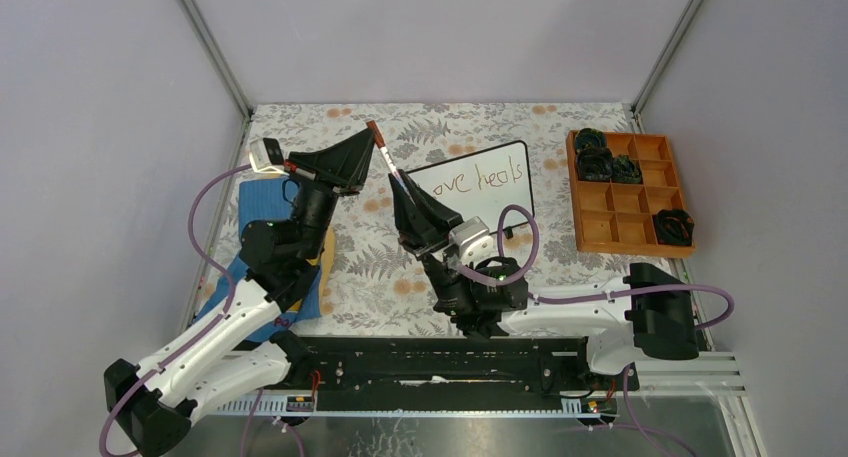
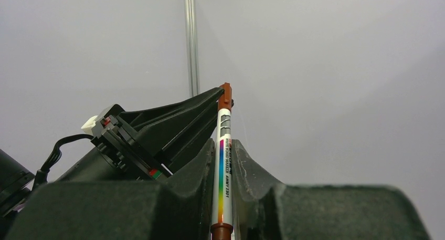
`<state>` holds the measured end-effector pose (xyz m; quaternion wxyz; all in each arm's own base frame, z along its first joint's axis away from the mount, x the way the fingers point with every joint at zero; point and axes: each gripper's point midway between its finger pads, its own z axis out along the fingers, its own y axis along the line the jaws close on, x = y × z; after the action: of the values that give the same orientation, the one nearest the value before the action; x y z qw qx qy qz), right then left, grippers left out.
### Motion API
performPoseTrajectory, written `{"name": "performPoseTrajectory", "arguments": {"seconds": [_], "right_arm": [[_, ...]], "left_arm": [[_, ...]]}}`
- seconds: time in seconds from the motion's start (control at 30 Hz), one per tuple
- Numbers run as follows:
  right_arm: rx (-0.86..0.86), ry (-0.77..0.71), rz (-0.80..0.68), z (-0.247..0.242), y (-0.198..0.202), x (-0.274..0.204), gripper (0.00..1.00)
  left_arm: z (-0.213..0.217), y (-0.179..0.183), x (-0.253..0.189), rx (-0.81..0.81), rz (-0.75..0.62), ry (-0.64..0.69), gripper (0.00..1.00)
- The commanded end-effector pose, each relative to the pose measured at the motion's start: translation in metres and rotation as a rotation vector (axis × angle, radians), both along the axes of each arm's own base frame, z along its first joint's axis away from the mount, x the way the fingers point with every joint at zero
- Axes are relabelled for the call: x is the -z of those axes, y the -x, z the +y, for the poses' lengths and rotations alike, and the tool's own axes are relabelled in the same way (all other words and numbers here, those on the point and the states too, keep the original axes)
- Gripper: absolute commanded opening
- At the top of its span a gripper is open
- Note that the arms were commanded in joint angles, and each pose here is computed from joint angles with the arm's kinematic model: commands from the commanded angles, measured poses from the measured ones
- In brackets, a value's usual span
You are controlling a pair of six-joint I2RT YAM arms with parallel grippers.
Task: Write a sentence on the whiteboard
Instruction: Close the pen cap at the center of the board.
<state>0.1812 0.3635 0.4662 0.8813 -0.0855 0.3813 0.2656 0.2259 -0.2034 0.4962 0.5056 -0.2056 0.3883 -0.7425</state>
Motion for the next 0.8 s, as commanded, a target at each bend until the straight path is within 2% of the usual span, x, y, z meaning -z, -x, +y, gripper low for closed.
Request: {"name": "performPoseTrajectory", "arguments": {"seconds": [0.0, 0.37, 0.77], "right_arm": [[0.040, -0.177, -0.049, -0.030, -0.005, -0.047, 0.00], [0.043, -0.181, -0.065, -0.025, -0.005, -0.052, 0.00], [-0.019, -0.172, -0.067, -0.038, 0.005, -0.043, 0.00]], "left_arm": [[-0.059, 0.040, 0.038, 0.277, -0.033, -0.187, 0.00], [-0.062, 0.043, 0.039, 0.276, -0.035, -0.188, 0.00], [-0.048, 0.042, 0.029, 0.187, -0.045, -0.213, 0.00]]}}
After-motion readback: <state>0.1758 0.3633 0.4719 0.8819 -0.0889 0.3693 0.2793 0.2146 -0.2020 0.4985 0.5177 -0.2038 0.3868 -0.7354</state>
